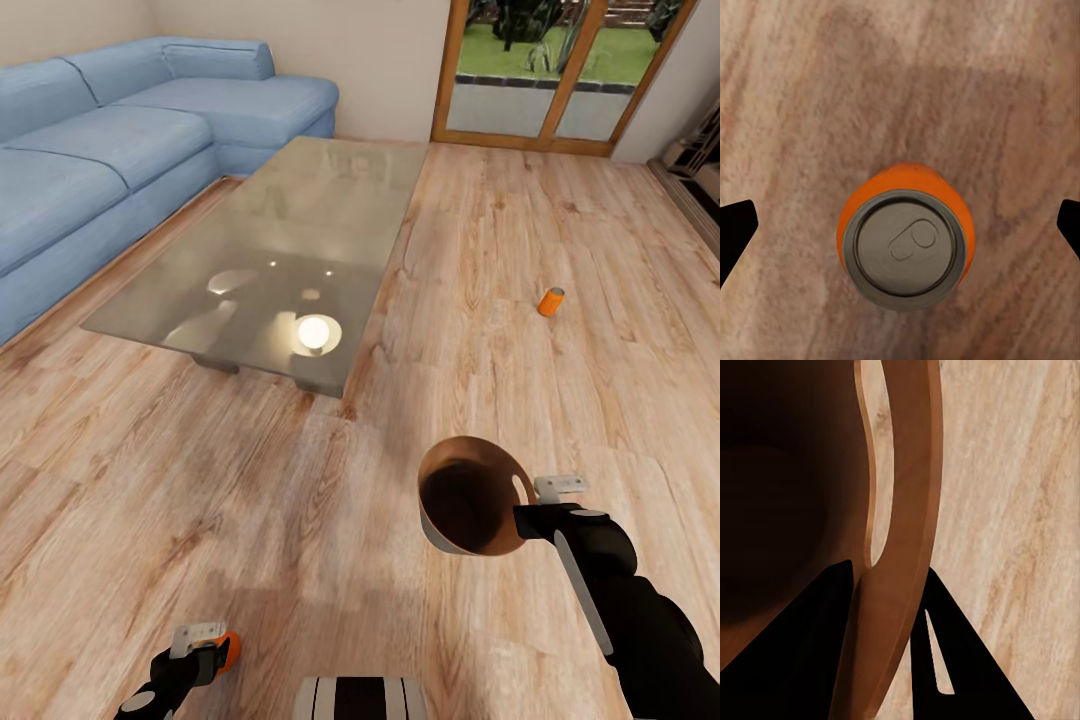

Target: Put the three can of soda from the living room inside the tash can in the kitchen.

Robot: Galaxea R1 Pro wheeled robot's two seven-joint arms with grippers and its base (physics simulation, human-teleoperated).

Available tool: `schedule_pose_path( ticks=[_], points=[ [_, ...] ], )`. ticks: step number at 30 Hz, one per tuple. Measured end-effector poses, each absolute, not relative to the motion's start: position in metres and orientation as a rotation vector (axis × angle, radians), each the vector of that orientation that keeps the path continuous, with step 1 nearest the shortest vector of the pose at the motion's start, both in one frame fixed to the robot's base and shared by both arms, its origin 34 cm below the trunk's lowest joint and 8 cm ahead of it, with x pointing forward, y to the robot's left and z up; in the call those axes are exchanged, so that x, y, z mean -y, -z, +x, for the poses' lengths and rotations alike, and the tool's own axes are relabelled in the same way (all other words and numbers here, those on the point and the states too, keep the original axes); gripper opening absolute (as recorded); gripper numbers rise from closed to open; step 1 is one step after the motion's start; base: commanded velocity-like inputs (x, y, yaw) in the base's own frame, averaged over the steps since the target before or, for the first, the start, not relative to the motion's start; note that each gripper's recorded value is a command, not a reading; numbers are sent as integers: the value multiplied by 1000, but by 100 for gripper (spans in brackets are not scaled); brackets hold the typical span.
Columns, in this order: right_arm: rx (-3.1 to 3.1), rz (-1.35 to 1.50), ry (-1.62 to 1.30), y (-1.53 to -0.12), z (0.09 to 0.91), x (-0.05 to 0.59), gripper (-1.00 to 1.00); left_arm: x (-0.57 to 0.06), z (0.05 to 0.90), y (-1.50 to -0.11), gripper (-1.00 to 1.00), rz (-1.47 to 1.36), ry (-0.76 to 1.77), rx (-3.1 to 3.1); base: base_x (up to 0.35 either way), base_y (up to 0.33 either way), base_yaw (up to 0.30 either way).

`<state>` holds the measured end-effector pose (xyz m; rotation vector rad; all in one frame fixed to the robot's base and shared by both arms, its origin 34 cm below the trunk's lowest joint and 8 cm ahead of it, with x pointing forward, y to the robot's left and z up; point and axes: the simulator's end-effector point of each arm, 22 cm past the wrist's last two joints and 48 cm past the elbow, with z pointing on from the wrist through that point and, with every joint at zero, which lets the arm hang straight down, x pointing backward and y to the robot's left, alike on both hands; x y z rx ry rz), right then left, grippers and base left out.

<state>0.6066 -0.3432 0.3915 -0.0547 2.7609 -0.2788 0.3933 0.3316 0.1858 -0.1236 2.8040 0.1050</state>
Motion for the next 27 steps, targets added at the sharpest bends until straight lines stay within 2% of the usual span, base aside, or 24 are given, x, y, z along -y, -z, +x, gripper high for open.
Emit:
schedule_pose_path(
  ticks=[27],
  points=[
    [-2761,-57,279,-354,598,343,-100,-332,384,-148,100,-123,-105,-2805,0,0,0]
  ],
)
